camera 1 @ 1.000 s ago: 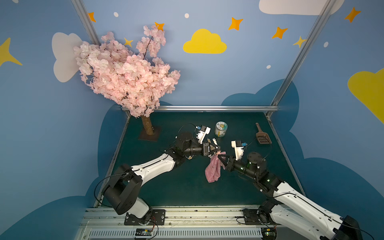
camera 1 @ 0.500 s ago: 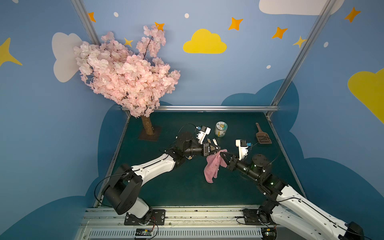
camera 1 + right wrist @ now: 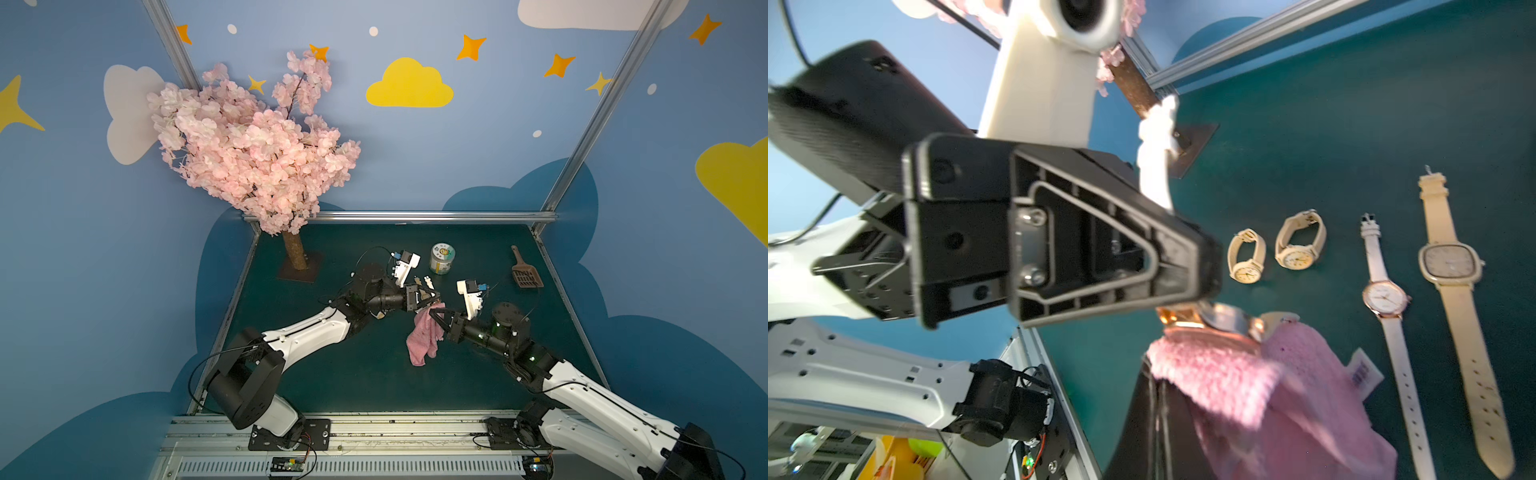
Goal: Wipe the watch dial
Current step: Wipe the watch.
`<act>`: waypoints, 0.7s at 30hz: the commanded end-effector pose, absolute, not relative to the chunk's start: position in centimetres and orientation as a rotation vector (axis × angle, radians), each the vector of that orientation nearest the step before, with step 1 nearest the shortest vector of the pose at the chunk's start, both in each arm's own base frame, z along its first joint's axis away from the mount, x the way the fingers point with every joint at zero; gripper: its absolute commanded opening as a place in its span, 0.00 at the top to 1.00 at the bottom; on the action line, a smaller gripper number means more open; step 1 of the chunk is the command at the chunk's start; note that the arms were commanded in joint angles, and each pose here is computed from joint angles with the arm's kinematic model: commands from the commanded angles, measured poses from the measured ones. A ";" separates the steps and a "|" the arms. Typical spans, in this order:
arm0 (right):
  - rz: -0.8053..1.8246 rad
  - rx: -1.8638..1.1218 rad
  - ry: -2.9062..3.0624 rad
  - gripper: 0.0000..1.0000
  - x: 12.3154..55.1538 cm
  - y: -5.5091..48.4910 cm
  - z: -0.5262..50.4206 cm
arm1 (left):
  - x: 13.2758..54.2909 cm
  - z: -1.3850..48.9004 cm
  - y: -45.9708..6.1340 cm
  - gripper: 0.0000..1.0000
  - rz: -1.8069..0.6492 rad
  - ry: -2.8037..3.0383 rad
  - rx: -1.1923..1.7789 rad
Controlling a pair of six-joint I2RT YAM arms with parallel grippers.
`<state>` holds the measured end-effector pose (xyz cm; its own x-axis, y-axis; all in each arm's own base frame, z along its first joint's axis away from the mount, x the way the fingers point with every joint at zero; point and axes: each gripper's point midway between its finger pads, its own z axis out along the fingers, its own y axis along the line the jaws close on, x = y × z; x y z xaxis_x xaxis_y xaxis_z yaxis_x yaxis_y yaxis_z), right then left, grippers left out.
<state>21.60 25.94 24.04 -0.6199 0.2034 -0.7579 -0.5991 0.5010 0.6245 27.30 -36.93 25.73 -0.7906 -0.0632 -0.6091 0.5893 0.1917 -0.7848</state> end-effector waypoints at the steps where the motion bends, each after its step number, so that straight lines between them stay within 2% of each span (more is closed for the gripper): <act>1: 1.216 -0.310 1.756 1.00 21.7 25.2 27.6 | 26.3 26.4 -36.9 0.97 -1.665 1.927 0.541; 9: 0.992 -0.113 1.916 1.00 23.0 21.4 24.5 | 26.3 26.5 -36.9 0.97 -1.666 1.924 0.541; 16: 1.186 -0.296 1.902 1.00 21.9 25.5 25.2 | 26.3 26.5 -37.0 0.97 -1.672 1.926 0.538; 21: 1.295 -0.397 1.790 1.00 21.1 27.2 28.0 | 26.2 26.6 -36.8 0.97 -1.666 1.921 0.539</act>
<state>21.85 25.65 21.65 -0.6707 0.1714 -0.7217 -0.5372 0.5587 0.6319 27.07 -36.96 25.69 -0.7936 -0.0525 -0.6062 0.5889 0.1842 -0.7869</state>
